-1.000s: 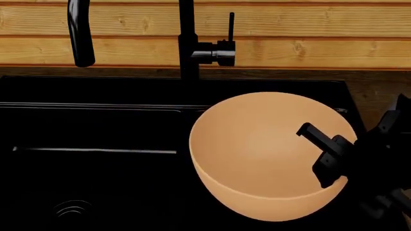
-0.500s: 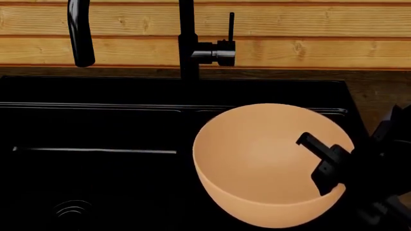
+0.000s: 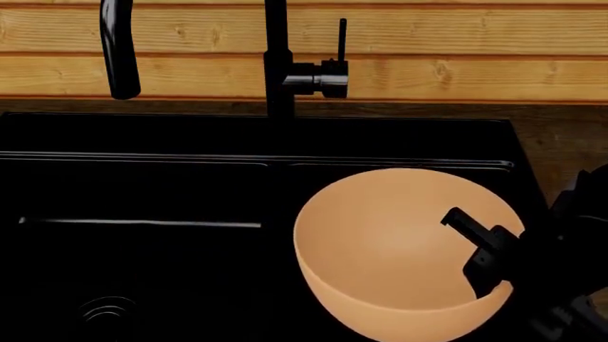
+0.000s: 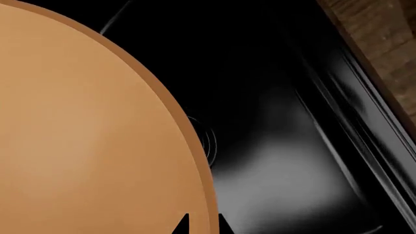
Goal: Move the fresh-baked cupcake off the tray onto the counter, and place the bowl used for mixing into the sink.
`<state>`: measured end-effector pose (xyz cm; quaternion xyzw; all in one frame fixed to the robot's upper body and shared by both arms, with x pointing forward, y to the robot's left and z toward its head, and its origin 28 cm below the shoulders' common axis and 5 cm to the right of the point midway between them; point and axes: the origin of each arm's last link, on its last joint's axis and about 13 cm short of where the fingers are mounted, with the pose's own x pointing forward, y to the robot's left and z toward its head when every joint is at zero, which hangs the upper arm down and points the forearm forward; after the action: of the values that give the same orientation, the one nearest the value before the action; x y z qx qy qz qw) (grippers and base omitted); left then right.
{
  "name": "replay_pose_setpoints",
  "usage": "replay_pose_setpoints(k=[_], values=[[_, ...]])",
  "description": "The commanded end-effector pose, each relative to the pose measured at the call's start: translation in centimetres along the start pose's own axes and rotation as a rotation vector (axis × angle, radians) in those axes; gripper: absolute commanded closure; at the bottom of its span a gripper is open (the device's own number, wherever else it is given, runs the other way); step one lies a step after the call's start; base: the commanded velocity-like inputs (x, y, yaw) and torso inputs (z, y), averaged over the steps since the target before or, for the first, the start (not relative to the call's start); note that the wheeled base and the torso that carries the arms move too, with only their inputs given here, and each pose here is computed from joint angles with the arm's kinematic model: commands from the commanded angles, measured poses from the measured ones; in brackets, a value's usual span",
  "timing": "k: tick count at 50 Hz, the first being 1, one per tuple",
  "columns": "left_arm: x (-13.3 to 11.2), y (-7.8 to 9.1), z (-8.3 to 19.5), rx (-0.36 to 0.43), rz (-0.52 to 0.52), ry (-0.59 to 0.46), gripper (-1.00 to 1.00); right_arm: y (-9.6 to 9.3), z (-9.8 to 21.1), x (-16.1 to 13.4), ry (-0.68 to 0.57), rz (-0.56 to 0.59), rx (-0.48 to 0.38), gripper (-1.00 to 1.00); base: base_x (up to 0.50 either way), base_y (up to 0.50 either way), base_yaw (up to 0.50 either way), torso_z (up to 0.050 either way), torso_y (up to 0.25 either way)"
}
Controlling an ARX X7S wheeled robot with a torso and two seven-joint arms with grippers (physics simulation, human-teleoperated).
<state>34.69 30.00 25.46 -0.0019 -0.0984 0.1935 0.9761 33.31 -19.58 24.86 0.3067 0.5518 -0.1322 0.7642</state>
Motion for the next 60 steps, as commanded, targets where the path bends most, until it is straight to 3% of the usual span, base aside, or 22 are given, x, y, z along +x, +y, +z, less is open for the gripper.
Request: replay_pose_setpoints(k=[1,8,34,41,60], values=[[0.1,0.0,0.1,-0.017,-0.003,-0.001,-1.0,-0.1,0.8,0.2,-0.02,-0.02,0.033,1.0,0.0,0.0,0.0,0.0,0.0],[0.1,-0.1,0.1,-0.021,-0.006,-0.001,-1.0,0.4,0.6,-0.9,-0.039,-0.015,0.001,1.0,0.0,0.0,0.0,0.0,0.0],[0.1,-0.1,0.1,-0.021,-0.006,-0.001,-1.0,0.4,0.5,-1.0,-0.039,-0.015,0.001,1.0,0.0,0.0,0.0,0.0,0.0],[0.1,-0.1,0.0,-0.026,-0.009,0.003,-1.0,0.4,1.4,0.7,-0.078,-0.055,0.002,1.0,0.0,0.0,0.0,0.0,0.0],[0.0,0.0,0.1,-0.029,-0.007,-0.004,-1.0,0.1,2.2,3.8,-0.027,-0.062,0.011,1.0,0.0,0.0,0.0,0.0,0.0]])
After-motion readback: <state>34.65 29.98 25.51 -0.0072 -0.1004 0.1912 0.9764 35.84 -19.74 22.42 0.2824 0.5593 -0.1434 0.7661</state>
